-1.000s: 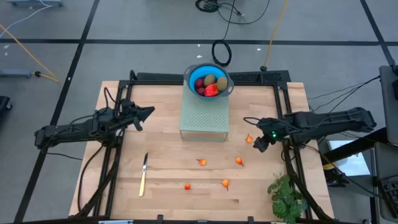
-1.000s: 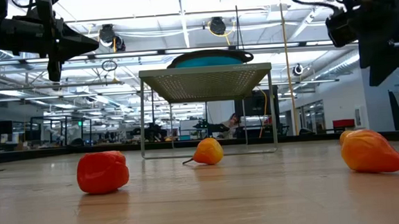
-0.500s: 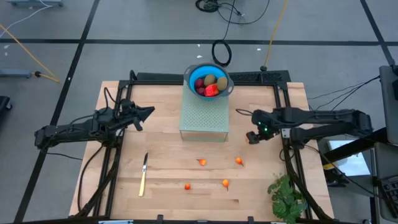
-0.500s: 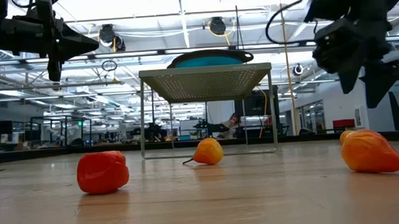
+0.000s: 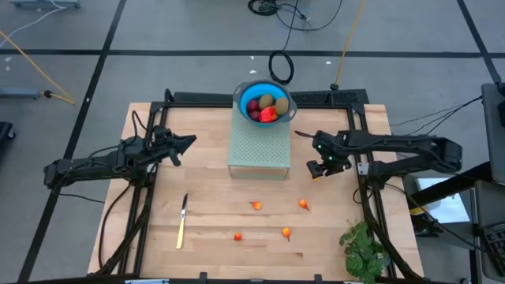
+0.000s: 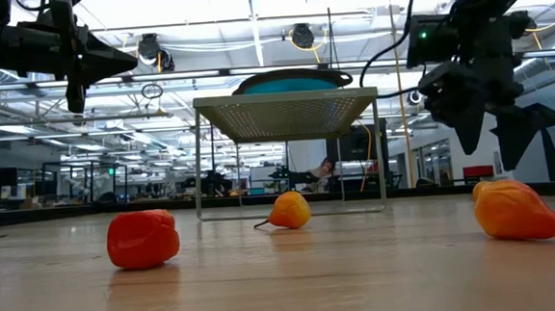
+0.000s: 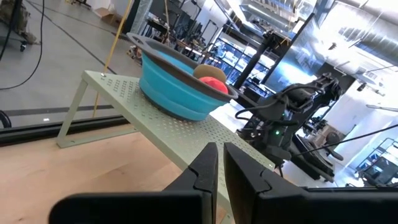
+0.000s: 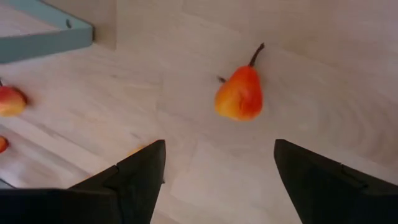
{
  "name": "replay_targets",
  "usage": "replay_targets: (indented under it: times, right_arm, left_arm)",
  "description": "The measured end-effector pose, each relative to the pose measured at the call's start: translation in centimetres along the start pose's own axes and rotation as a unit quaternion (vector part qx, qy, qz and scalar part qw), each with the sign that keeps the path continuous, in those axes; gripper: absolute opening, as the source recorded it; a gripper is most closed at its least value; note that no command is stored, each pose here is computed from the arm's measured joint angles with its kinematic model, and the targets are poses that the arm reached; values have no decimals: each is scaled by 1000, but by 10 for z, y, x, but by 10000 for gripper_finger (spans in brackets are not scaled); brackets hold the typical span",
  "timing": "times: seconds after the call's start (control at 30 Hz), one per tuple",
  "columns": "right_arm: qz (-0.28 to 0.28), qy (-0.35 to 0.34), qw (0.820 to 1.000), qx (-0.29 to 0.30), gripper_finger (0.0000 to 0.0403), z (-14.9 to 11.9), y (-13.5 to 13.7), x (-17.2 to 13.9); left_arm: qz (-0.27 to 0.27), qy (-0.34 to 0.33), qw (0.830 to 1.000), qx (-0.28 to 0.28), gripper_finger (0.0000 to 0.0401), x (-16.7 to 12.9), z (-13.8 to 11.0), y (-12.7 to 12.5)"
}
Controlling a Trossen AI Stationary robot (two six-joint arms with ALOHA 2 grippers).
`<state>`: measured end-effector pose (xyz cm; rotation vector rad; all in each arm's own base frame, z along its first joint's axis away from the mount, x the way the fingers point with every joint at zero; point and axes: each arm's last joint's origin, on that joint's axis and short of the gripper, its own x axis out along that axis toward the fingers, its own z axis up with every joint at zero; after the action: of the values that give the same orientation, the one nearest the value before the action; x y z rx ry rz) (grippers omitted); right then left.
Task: Pick & Place Fruit
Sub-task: Put the peach into the blue strainer bowl on the shelf
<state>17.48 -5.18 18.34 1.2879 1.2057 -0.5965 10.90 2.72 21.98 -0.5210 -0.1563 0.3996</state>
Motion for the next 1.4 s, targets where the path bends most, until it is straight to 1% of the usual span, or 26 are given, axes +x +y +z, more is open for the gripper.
replay_targets:
  times: [0.37,0.43,0.63,0.7,1.0,1.13,1.4]
  right_arm:
    - [-31,17,999,20,295,9,0,17]
    - [-42,9,999,21,295,11,0,20]
    - [-46,-7,999,25,295,18,3,28]
    - [-55,-11,998,27,295,19,2,30]
    - [-76,0,997,34,292,20,0,37]
    - [-83,-8,996,34,277,21,0,36]
    - [-84,-10,996,30,228,21,0,36]
  left_arm:
    - [0,0,1000,0,26,0,0,0]
    - [0,0,1000,0,26,0,0,0]
    - [0,0,1000,0,26,0,0,0]
    - [0,0,1000,0,26,0,0,0]
    - [0,0,1000,0,26,0,0,0]
    - [1,1,1000,0,26,0,0,0]
    - [2,3,1000,1,26,0,-1,0]
